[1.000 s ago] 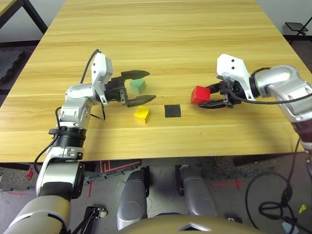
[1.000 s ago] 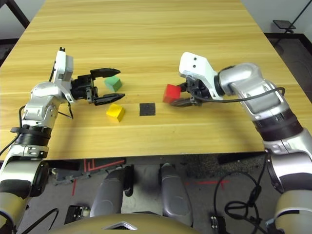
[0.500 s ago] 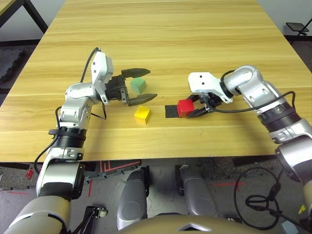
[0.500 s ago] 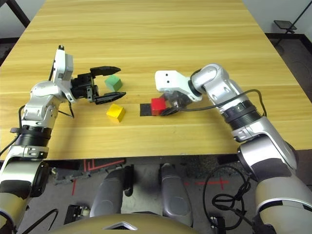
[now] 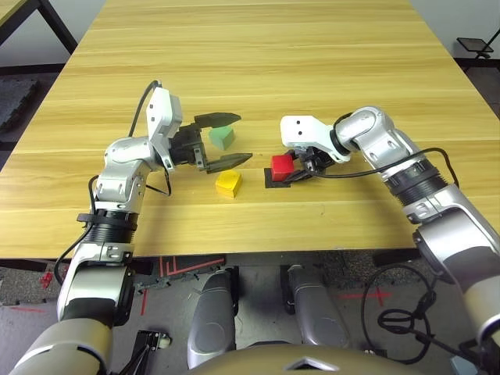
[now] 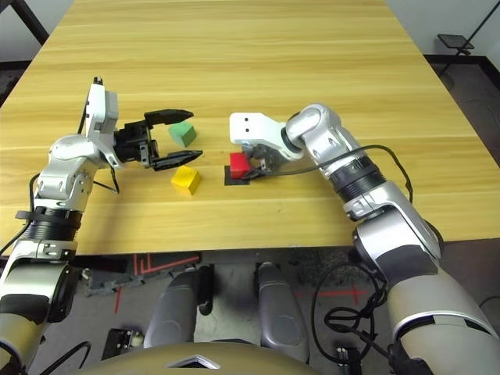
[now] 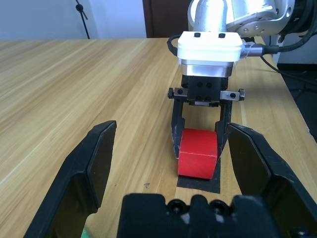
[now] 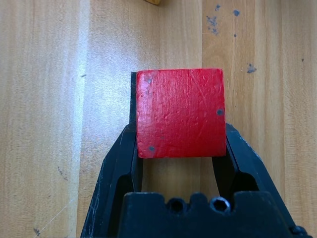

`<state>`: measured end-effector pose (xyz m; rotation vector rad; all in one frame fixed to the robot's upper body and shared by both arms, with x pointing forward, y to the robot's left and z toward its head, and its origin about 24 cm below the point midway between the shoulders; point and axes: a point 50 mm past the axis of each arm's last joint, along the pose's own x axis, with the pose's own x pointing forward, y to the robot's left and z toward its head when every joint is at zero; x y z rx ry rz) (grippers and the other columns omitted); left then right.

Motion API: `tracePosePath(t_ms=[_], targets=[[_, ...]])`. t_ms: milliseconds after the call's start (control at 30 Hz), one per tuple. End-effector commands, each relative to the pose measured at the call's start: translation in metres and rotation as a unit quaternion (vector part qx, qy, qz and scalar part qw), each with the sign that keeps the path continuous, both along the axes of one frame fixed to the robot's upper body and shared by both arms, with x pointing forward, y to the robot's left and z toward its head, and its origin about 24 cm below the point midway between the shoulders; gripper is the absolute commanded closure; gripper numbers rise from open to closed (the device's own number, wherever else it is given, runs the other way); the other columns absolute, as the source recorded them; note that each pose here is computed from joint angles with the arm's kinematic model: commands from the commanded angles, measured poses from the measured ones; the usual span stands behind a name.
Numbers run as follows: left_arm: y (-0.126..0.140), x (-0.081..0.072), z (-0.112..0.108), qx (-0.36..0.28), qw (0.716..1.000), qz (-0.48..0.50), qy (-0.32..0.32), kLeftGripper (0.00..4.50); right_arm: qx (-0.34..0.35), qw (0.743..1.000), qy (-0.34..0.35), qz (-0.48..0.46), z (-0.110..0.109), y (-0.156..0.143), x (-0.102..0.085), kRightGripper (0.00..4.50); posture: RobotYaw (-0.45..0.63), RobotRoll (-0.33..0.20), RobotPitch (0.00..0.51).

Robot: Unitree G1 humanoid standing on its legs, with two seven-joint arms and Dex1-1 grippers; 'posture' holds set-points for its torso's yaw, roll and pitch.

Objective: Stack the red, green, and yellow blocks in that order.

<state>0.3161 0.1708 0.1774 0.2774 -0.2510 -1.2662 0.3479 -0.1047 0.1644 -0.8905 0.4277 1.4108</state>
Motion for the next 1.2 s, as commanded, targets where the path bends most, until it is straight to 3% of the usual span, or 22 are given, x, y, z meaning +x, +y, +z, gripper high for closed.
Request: tracePosePath(t_ms=[33, 367, 600, 900, 1200], targets=[[-0.003, -0.001, 0.001, 0.002, 1.0, -0.007, -0.002, 0.0, 0.001, 1.0, 0.006, 0.0, -0.002, 0.0, -0.002, 2.44, 0.34, -0.014, 0.15], [-0.006, 0.002, 0.0, -0.001, 1.0, -0.009, 0.0, 0.0, -0.009, 1.0, 0.02, 0.002, -0.009, -0.005, -0.01, 2.44, 0.34, -0.018, 0.153], [-0.01, 0.001, 0.0, -0.005, 1.0, -0.016, 0.0, 0.0, 0.0, 1.0, 0.018, -0.003, -0.012, -0.001, -0.011, 0.09, 0.33, -0.015, 0.159], [-0.011, 0.002, 0.0, -0.008, 1.0, -0.018, 0.003, 0.0, 0.003, 1.0, -0.002, -0.004, -0.009, 0.001, -0.007, 0.04, 0.33, -0.014, 0.163], [-0.011, 0.003, -0.002, -0.009, 1.0, -0.016, 0.005, 0.0, 0.04, 0.999, 0.009, -0.001, 0.014, 0.012, -0.006, 0.04, 0.34, -0.012, 0.16]])
